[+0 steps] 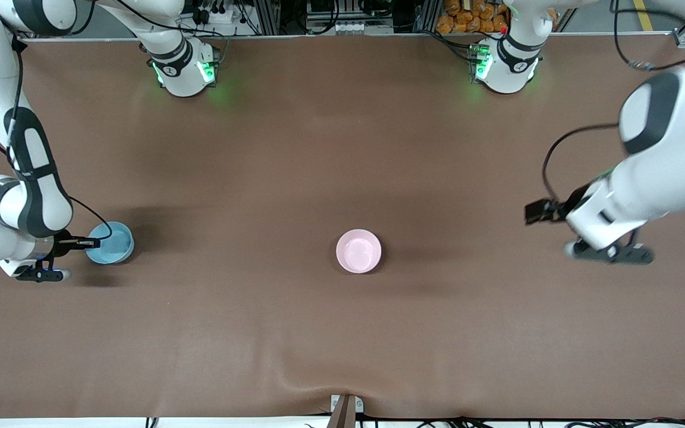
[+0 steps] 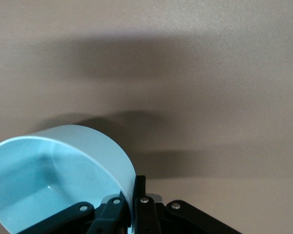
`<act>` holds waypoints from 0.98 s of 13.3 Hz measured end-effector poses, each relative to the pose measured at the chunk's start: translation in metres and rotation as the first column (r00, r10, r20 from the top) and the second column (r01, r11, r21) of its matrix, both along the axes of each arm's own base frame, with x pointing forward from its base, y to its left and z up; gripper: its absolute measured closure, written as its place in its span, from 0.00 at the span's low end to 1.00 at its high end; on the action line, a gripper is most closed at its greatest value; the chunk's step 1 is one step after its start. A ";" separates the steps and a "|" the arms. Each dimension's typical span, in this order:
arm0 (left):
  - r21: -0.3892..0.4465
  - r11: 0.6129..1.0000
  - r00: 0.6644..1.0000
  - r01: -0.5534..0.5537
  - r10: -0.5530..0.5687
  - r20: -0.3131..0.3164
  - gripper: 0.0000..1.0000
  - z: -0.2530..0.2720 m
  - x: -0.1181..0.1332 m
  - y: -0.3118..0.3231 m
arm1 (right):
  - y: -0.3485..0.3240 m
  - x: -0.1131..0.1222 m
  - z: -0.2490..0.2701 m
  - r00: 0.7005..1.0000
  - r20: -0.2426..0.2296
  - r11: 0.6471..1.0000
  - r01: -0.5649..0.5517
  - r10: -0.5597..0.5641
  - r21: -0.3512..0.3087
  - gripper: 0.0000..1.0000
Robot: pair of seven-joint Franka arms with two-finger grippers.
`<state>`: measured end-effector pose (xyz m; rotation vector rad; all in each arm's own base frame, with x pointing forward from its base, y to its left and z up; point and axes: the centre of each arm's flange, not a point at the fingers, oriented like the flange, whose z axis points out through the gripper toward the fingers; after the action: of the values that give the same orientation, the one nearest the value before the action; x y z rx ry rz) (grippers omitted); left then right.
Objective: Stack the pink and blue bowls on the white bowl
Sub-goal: 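Release the pink bowl with the left gripper while the right gripper grasps the blue bowl, then carry the blue bowl with the right gripper over the stacked bowls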
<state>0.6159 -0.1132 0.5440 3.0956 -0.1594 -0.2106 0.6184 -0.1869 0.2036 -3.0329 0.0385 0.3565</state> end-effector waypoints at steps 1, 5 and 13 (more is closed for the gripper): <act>0.015 1.000 1.000 0.003 -0.003 -0.009 0.00 0.027 -0.018 0.005 | 0.008 0.003 0.011 1.000 0.003 1.000 -0.012 0.012 0.006 0.96; 0.028 1.000 0.998 0.002 -0.004 0.063 0.00 0.096 -0.061 0.008 | 0.090 0.023 0.075 0.992 0.054 0.989 -0.116 0.111 0.091 0.96; 0.014 1.000 0.998 -0.027 0.026 0.061 0.00 0.124 -0.084 0.029 | 0.369 0.031 0.131 0.994 0.079 0.989 0.061 -0.072 0.132 0.96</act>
<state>0.5319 -0.0841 0.6679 3.1186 -0.1184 -0.1175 0.6492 0.1822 0.3342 -2.9059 0.1060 0.2169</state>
